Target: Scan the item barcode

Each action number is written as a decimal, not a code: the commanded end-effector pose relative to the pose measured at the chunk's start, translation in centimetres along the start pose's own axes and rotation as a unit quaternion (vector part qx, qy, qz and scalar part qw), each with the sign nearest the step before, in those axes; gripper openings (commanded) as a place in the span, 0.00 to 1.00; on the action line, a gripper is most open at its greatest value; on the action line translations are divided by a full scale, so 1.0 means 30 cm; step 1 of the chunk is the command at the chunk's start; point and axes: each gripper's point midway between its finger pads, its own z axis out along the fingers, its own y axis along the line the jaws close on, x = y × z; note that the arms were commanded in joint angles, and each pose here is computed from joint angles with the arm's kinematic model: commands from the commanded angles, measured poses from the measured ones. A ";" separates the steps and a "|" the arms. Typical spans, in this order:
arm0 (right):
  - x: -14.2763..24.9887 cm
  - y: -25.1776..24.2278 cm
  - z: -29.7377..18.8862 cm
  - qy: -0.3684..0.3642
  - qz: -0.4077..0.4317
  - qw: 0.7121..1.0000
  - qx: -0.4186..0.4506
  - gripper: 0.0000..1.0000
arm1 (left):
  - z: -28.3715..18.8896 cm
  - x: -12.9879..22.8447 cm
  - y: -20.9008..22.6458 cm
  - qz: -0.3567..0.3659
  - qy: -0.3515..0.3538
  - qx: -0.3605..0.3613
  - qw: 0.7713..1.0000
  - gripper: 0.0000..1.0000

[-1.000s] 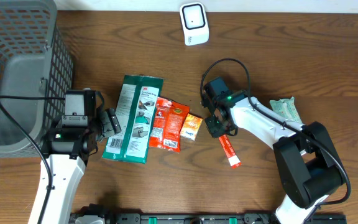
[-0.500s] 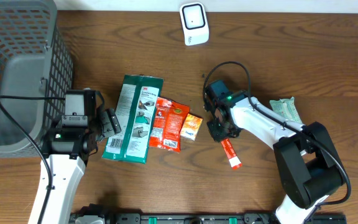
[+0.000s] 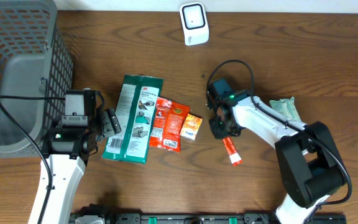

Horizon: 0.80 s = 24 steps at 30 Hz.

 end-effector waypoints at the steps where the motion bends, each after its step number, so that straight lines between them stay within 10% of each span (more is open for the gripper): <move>1: -0.032 -0.047 -0.002 -0.023 0.021 0.999 0.014 0.24 | -0.008 -0.016 -0.006 -0.003 -0.004 0.004 1.000 0.85; 13: -0.172 -0.054 -0.020 -0.109 0.034 0.993 0.006 0.24 | -0.008 -0.016 -0.006 -0.003 -0.004 0.004 1.000 0.85; 20: -0.210 -0.052 -0.062 -0.126 0.035 0.991 0.004 0.65 | -0.008 -0.016 -0.006 -0.003 -0.005 0.004 1.000 0.85; 24: -0.224 -0.058 -0.171 -0.128 0.037 0.991 0.004 0.72 | -0.008 -0.016 -0.006 -0.003 -0.004 0.004 1.000 0.85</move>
